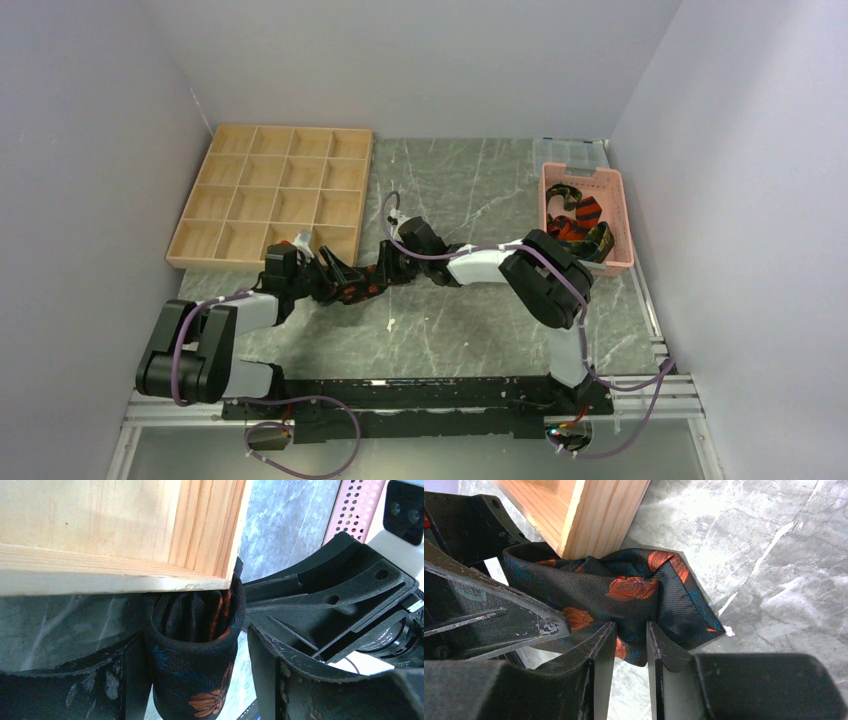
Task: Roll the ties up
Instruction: Roll the tie at the center of the board, then pick up the tie at the center of the board.
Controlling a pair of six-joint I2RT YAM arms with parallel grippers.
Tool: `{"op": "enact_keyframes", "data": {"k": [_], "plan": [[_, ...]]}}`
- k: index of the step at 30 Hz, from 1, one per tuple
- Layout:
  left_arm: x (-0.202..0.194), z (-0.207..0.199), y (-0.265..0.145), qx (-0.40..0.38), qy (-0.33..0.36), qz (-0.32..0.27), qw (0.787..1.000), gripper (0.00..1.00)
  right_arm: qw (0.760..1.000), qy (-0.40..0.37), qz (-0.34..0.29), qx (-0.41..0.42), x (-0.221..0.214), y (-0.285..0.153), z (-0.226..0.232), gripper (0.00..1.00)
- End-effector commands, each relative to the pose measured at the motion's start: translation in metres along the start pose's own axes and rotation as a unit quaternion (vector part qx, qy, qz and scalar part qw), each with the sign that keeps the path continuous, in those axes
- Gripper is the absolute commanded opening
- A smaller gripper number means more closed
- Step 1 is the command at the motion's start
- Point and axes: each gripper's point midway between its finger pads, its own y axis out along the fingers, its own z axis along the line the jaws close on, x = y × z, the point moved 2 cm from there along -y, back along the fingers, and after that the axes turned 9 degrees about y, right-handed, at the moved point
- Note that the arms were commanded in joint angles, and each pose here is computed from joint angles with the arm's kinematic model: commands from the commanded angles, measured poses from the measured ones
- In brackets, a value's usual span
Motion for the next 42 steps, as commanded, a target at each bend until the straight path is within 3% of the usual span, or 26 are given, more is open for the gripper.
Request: {"op": "enact_keyframes", "data": {"k": [1,7,15,27,33,38,42], "plan": [[-0.001,-0.001,0.004,0.001,0.011,0.005,1.000,0.68,1.000,0.000,0.000,-0.024,-0.006,0.005,-0.018,0.32],[0.002,-0.003,0.002,0.004,0.017,0.000,1.000,0.60,1.000,0.000,0.000,-0.024,-0.006,0.005,-0.018,0.32],[-0.001,-0.006,0.004,-0.005,0.022,0.006,1.000,0.42,1.000,-0.001,-0.002,-0.023,-0.005,0.004,-0.017,0.32],[0.003,-0.017,-0.007,-0.010,0.037,-0.003,0.999,0.03,1.000,-0.005,-0.013,-0.014,0.002,-0.005,-0.006,0.32],[0.009,-0.031,-0.019,-0.018,0.045,-0.014,0.999,0.03,1.000,-0.008,-0.027,0.007,0.012,-0.026,0.017,0.34],[0.017,-0.050,-0.038,-0.013,0.060,-0.007,0.998,0.03,0.998,-0.025,-0.054,0.022,0.028,-0.063,0.046,0.57],[0.027,-0.070,-0.060,0.004,0.079,-0.005,0.997,0.03,0.995,-0.035,-0.091,0.031,0.044,-0.102,0.064,0.63]]}}
